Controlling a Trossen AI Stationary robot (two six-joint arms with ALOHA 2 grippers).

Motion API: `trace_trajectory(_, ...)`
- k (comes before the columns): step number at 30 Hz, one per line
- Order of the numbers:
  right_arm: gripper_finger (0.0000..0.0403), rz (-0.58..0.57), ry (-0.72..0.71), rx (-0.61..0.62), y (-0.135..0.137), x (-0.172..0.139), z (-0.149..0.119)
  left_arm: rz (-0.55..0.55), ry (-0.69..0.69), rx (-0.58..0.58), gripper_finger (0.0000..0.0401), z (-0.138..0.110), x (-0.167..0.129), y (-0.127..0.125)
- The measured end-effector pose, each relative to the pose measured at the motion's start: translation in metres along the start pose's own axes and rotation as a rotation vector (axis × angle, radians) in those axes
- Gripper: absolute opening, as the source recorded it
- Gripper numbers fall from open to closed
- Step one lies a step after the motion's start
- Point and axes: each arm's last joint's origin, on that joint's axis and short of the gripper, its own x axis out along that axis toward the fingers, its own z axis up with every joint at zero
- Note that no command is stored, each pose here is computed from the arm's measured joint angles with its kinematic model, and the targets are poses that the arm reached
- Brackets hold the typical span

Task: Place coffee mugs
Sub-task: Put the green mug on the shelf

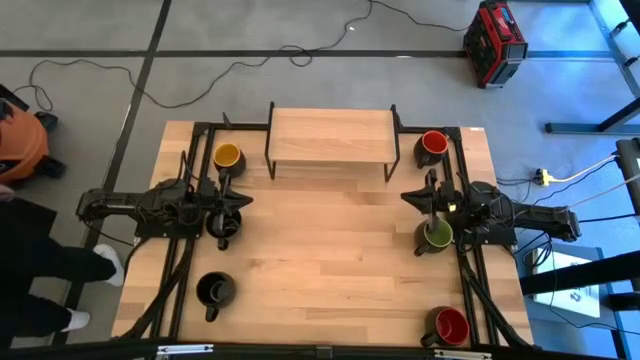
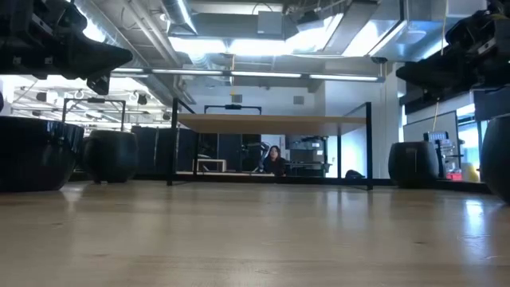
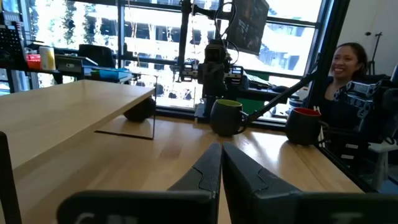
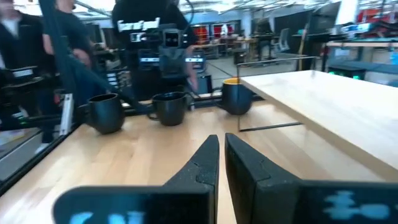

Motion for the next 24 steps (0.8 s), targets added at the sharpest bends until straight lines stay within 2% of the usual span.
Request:
trace_trajectory(9, 0.0019, -0.005, 0.0, 0.001, 0.0, 0.0, 0.0, 0.002, -0.001, 0.0, 0.0007, 0.0, 0.0, 0.0)
trace_trajectory(13, 0.0019, -0.001, -0.036, 0.023, 0.0, 0.0, 0.003, 0.065, -0.021, -0.002, 0.0007, 0.001, 0.0, 0.002)
trace_trajectory(15, 0.0019, -0.004, -0.081, 0.141, 0.0, 0.0, 0.008, 0.086, -0.053, -0.012, 0.0007, 0.004, 0.0, 0.002)
trace_trajectory(20, 0.0019, -0.022, -0.187, 0.501, -0.001, -0.001, 0.016, 0.095, -0.235, -0.143, 0.0007, 0.021, -0.002, 0.002)
trace_trajectory(24, 0.0019, -0.01, -0.215, 0.637, -0.001, -0.002, 0.019, 0.127, -0.371, -0.27, 0.0007, 0.032, -0.006, 0.003)
